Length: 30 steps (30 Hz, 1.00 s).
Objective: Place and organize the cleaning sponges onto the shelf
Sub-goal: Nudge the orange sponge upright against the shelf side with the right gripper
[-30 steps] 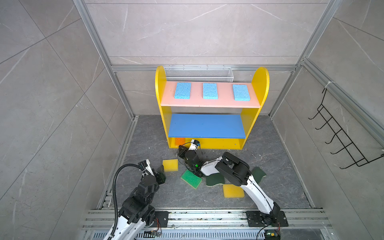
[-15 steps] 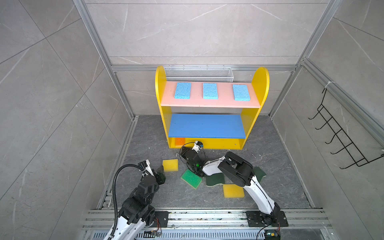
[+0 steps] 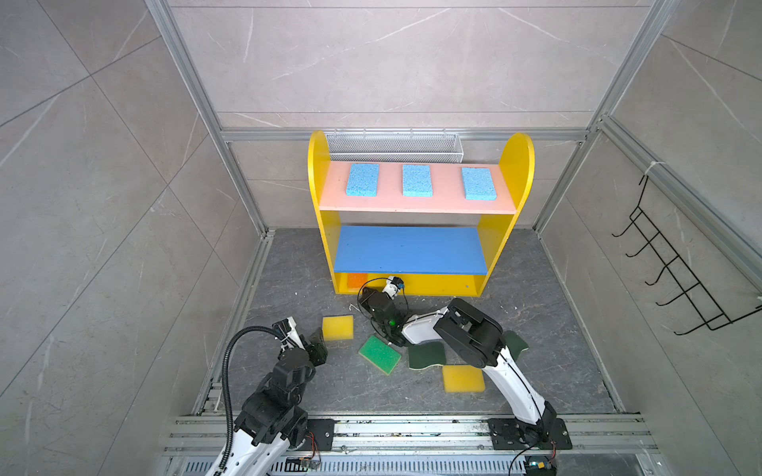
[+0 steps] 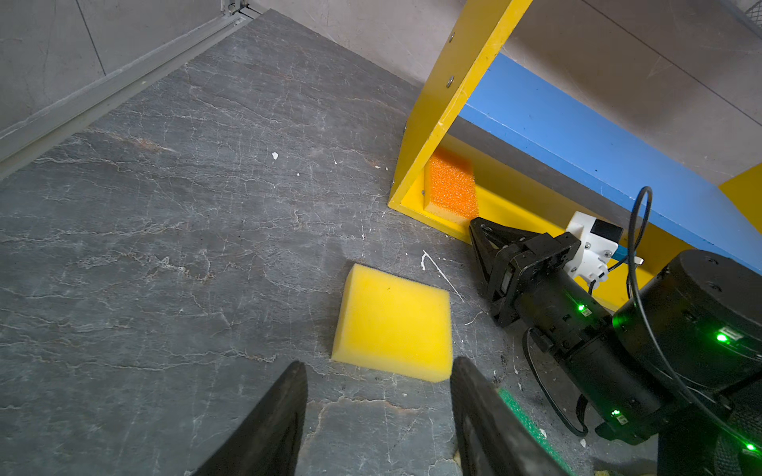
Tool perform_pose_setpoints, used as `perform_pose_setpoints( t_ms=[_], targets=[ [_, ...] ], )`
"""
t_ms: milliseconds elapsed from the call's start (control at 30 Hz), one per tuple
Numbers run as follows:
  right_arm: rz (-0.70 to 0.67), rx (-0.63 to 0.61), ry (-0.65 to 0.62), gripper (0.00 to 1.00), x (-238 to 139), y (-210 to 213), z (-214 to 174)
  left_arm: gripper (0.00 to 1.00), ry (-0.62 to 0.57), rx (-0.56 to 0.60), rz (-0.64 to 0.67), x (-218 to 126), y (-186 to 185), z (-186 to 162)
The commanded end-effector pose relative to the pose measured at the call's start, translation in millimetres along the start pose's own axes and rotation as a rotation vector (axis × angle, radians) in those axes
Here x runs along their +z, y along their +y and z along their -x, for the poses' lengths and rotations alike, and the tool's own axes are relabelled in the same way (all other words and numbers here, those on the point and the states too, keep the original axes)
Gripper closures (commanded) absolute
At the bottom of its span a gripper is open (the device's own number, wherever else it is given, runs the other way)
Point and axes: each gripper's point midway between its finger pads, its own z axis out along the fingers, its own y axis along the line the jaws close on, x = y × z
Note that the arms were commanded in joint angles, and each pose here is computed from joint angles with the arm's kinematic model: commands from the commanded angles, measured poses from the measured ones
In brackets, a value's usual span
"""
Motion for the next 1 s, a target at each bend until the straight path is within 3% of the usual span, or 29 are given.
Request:
perform_pose_setpoints(
  t_ms=[0, 967],
  targets=[
    [-0.009, -0.006, 0.021, 0.89, 6, -5, -8, 0.41, -0.025, -0.019, 0.019, 1, 3, 4],
    [-0.009, -0.009, 0.025, 0.89, 19, -6, -10, 0.43, -0.033, -0.008, 0.022, 0, 3, 7]
  ],
)
